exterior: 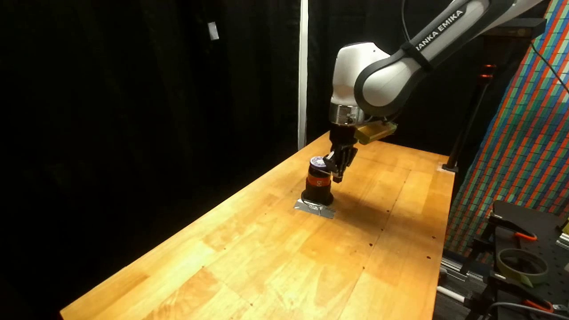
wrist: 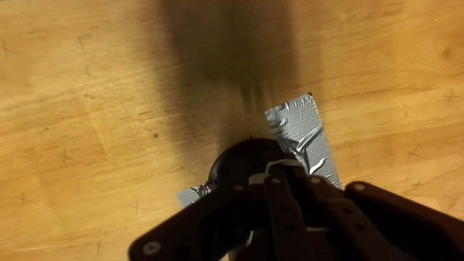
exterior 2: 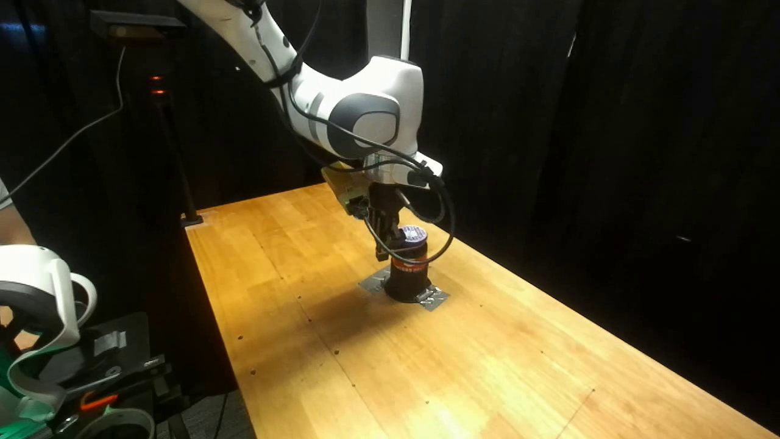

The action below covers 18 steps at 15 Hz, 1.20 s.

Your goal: Place the elastic on the bottom of the brown cup

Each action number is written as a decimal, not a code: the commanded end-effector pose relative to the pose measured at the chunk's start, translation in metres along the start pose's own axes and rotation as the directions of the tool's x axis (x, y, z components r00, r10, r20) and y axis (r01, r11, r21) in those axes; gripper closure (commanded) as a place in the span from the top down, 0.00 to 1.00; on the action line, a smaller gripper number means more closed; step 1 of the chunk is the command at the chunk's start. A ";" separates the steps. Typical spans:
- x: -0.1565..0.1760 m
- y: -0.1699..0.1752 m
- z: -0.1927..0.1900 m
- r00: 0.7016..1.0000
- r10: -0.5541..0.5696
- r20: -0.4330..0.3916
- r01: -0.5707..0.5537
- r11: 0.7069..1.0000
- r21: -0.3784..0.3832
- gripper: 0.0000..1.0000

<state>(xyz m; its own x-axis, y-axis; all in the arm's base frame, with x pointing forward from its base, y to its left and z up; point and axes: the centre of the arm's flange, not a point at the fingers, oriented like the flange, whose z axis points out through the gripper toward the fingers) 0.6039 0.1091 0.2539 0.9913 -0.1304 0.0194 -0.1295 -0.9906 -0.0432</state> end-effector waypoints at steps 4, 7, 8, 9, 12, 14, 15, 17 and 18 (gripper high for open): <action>-0.038 0.013 0.009 0.973 0.099 -0.210 -0.104 0.994 -0.016 0.13; -0.048 0.016 0.011 0.958 0.115 -0.262 -0.122 0.992 -0.011 0.11; -0.052 0.016 0.011 0.953 0.116 -0.279 -0.123 0.992 -0.008 0.11; -0.056 0.016 0.010 0.949 0.117 -0.294 -0.124 0.992 -0.004 0.11; -0.065 0.016 0.007 0.930 0.124 -0.345 -0.128 0.992 0.012 0.12; -0.073 0.016 0.004 0.918 0.130 -0.374 -0.131 0.991 0.022 0.11; -0.077 0.015 0.002 0.910 0.131 -0.394 -0.130 0.991 0.031 0.11; -0.083 0.014 -0.001 0.894 0.130 -0.429 -0.128 0.991 0.035 0.12; -0.087 0.014 -0.002 0.886 0.133 -0.444 -0.126 0.991 0.047 0.12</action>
<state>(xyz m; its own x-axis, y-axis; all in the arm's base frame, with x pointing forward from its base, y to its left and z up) 0.5435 0.1008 0.2427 0.8792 -0.2535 0.4035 -0.2457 -0.9667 -0.0720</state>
